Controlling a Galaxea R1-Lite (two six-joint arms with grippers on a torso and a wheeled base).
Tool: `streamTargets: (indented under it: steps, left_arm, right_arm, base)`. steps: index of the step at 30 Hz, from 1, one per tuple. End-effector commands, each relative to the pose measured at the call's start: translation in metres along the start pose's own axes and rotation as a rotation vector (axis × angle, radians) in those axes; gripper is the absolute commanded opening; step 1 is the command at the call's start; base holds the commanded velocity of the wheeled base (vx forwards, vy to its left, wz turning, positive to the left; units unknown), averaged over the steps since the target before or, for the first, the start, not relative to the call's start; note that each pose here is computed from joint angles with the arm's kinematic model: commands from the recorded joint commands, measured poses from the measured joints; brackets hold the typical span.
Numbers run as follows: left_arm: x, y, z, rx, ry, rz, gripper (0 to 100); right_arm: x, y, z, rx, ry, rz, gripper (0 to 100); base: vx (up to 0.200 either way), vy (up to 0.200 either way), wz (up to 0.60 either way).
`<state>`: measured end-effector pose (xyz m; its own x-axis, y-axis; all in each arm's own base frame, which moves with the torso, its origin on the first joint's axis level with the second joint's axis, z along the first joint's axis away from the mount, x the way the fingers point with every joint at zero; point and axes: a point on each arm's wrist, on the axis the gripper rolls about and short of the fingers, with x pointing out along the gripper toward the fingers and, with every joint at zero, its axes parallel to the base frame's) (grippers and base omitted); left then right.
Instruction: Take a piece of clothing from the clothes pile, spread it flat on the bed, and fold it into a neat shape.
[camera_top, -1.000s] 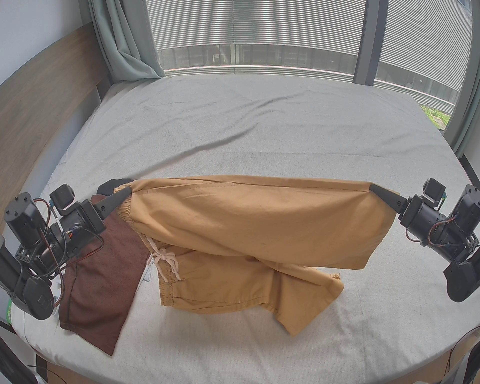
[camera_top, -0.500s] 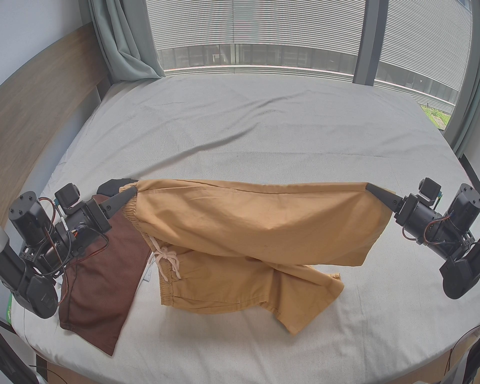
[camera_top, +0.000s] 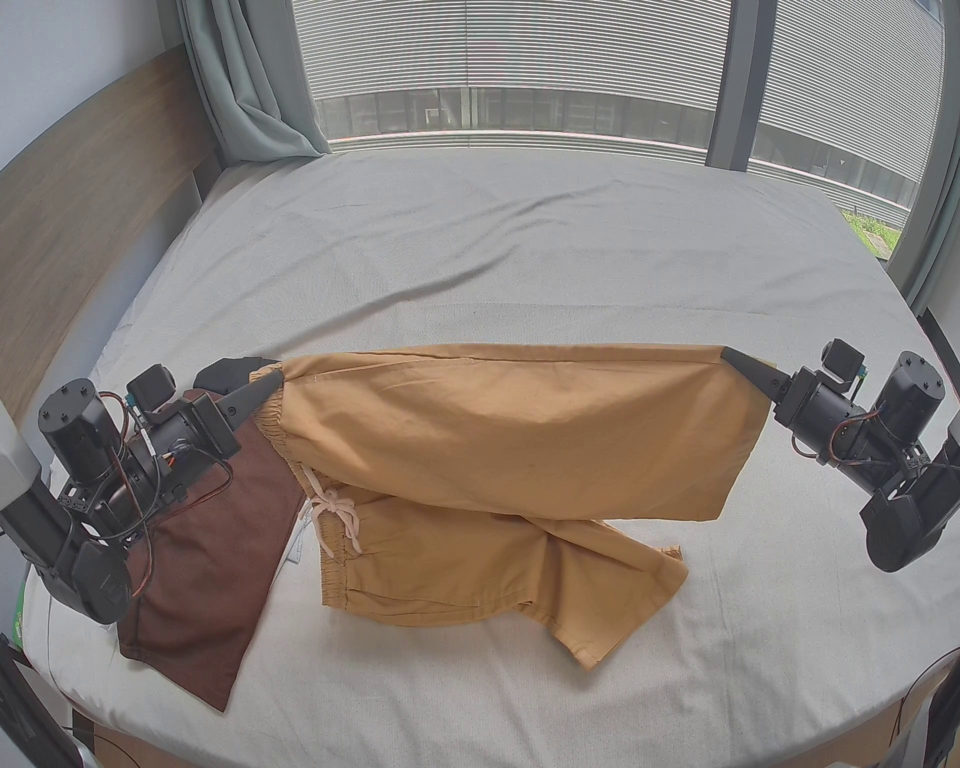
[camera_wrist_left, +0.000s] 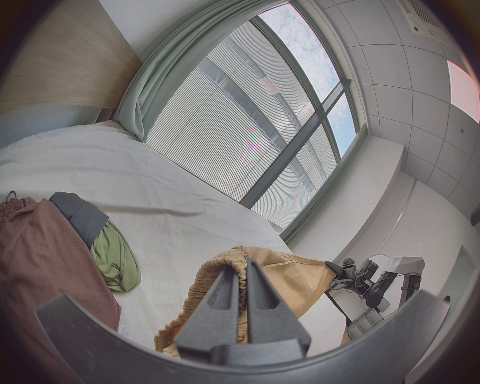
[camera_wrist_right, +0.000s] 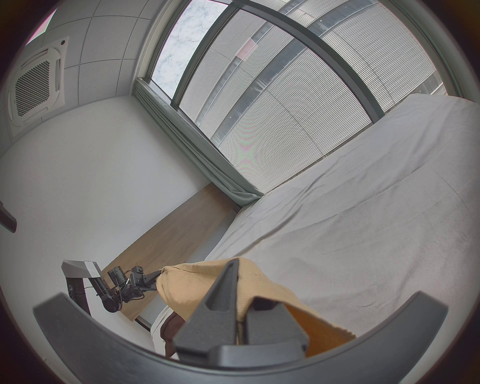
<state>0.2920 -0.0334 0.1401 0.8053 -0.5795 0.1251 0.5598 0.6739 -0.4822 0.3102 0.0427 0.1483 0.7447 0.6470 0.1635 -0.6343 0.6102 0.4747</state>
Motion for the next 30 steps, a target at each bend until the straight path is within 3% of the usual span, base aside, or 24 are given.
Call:
streamTargets:
  steps: [1,30]
  left_arm:
    - [0.006,0.006,-0.004,-0.008,0.005,0.011,0]
    - [0.067,0.063,-0.025,-0.015,-0.068,0.107,0]
  right_arm:
    - [0.008,-0.011,-0.006,0.007,0.010,-0.007,0]
    - [0.068,-0.071,-0.015,-0.031,-0.069,-0.015,0]
  base:
    - [0.000,0.000,0.00]
    - [0.000,0.000,0.00]
